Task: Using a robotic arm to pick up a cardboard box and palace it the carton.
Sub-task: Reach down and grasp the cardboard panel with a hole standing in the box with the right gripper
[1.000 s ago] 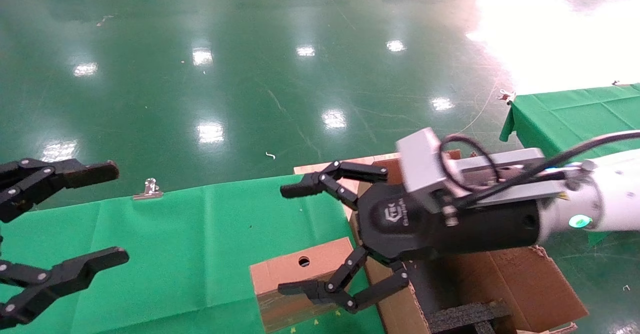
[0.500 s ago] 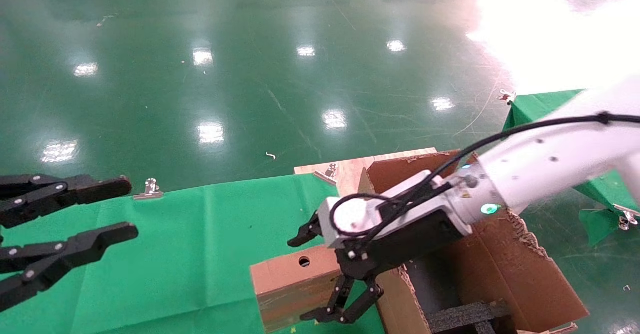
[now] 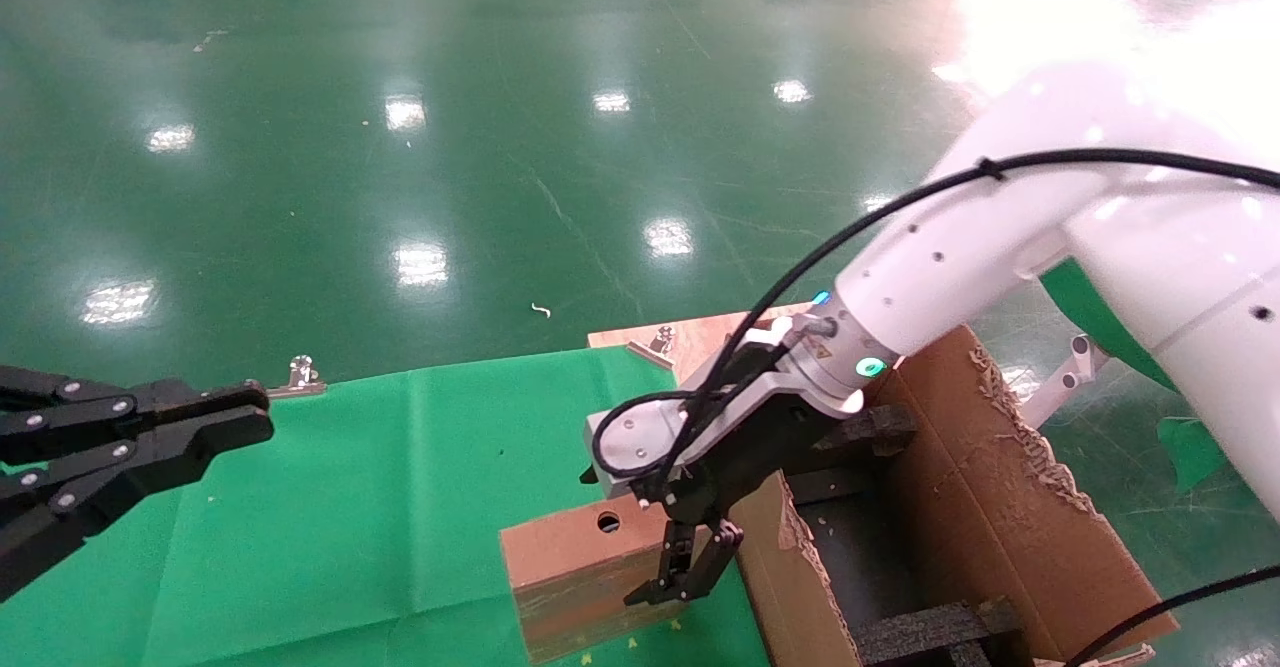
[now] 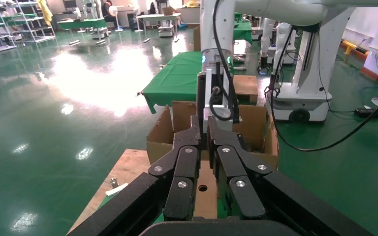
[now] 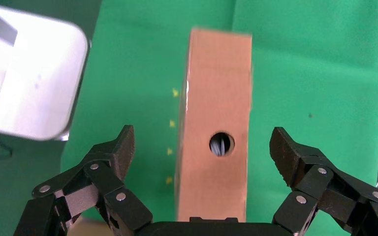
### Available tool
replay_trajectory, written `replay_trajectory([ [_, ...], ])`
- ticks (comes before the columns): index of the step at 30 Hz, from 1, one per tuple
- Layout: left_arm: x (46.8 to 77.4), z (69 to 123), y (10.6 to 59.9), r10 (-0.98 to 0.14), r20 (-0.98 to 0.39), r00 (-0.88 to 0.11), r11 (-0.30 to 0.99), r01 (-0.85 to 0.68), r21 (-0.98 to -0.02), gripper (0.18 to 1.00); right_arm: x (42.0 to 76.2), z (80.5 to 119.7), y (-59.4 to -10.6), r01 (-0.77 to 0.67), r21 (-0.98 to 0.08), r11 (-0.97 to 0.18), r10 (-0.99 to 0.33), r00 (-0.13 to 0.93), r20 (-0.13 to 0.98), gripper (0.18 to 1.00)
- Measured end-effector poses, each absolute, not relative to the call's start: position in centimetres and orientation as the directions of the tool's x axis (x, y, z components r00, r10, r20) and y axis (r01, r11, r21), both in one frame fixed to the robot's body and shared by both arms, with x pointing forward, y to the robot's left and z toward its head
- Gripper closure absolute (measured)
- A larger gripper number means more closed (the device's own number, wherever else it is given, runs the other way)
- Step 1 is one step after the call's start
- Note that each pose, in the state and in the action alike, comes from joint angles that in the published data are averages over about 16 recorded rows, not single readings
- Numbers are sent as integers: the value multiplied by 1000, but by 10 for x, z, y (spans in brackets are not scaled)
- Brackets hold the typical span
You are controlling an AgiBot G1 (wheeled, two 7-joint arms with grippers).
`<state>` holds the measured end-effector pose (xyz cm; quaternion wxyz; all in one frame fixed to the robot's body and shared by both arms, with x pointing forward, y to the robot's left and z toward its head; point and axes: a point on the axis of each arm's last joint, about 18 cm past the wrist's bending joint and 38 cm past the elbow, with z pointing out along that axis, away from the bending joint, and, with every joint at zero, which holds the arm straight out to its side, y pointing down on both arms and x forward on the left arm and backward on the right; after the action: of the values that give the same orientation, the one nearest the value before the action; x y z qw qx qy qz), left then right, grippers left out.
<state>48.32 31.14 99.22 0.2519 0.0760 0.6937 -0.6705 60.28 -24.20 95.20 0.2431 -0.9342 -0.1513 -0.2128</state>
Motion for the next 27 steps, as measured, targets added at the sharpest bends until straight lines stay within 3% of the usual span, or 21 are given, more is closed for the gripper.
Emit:
replay_trajectory([
  [12,483,992,311,-233,-451,-862,89,443,-892,988,622,947,-231,421,-279,-863,269,851,450,178],
  [27,483,992,312,-233,-451,-862,89,443,-892,936,627,944,-227,434,-269,-860,288,847,447,213],
])
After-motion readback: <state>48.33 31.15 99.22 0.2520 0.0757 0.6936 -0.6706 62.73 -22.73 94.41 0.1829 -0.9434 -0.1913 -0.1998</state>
